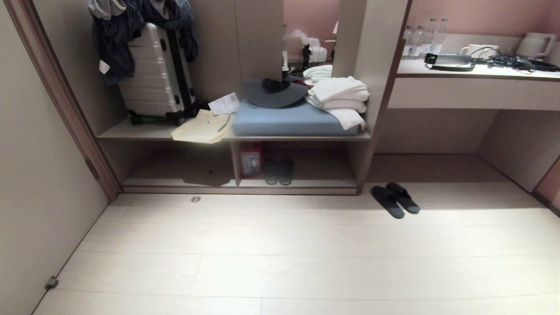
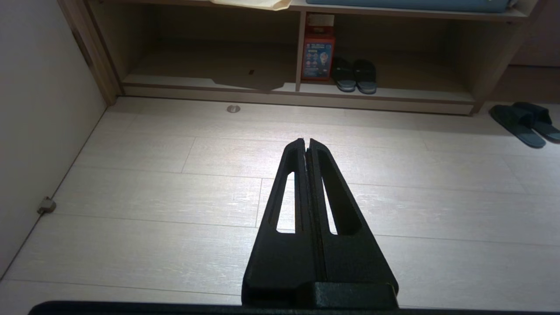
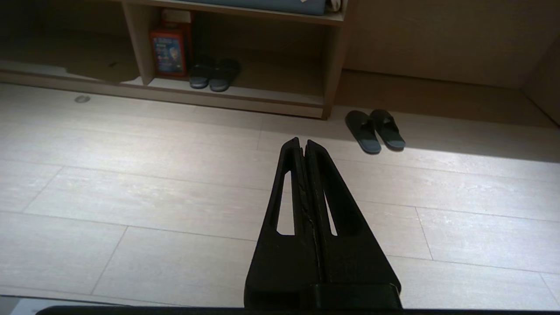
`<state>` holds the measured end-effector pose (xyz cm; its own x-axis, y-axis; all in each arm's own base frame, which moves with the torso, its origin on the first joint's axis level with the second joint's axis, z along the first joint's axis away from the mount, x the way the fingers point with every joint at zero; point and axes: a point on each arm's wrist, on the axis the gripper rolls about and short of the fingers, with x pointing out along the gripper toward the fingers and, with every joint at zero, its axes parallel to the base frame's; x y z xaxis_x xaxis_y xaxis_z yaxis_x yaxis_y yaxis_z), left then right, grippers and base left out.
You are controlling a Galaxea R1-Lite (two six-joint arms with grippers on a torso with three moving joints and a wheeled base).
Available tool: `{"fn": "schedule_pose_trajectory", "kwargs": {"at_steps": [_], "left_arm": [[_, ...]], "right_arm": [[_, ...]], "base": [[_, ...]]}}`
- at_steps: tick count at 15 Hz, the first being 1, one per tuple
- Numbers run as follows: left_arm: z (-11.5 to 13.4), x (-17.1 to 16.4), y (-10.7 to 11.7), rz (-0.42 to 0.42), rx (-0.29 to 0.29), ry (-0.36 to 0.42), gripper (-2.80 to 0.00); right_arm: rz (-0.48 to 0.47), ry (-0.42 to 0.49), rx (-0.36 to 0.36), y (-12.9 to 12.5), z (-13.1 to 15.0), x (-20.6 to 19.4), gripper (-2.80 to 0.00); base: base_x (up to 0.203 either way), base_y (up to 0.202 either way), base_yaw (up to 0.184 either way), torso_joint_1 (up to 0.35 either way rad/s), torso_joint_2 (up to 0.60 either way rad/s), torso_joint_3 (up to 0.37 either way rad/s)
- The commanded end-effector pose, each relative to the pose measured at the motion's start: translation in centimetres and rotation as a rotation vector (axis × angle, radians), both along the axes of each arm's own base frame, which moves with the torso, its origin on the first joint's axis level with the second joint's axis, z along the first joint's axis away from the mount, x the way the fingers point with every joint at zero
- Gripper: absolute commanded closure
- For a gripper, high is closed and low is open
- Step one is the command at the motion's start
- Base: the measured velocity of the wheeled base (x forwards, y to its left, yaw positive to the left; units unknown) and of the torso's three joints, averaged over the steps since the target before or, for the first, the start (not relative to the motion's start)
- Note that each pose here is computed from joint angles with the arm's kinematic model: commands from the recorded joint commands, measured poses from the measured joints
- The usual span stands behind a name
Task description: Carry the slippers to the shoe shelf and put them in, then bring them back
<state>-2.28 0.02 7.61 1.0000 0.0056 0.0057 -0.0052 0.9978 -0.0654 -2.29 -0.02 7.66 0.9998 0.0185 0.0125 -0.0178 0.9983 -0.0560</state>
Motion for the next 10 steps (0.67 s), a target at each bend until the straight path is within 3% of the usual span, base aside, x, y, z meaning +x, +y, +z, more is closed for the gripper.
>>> {"fn": "schedule_pose_trajectory", "kwargs": {"at_steps": [1,10], "left_arm": [[0.0,0.0,0.0,0.001,-0.001,0.0,0.0],[0.01,0.01,0.0,0.001,0.002,0.001,0.0]], "right_arm": [[0.0,-0.001,-0.001,0.0,0.0,0.0,0.0],[0.001,0.0,0.007,0.0,-0.01,0.0,0.0]], "base": [[0.0,0.0,0.0,0.0,0.0,0.0],[0.0,0.0,0.0,0.0,0.0,0.0]]}}
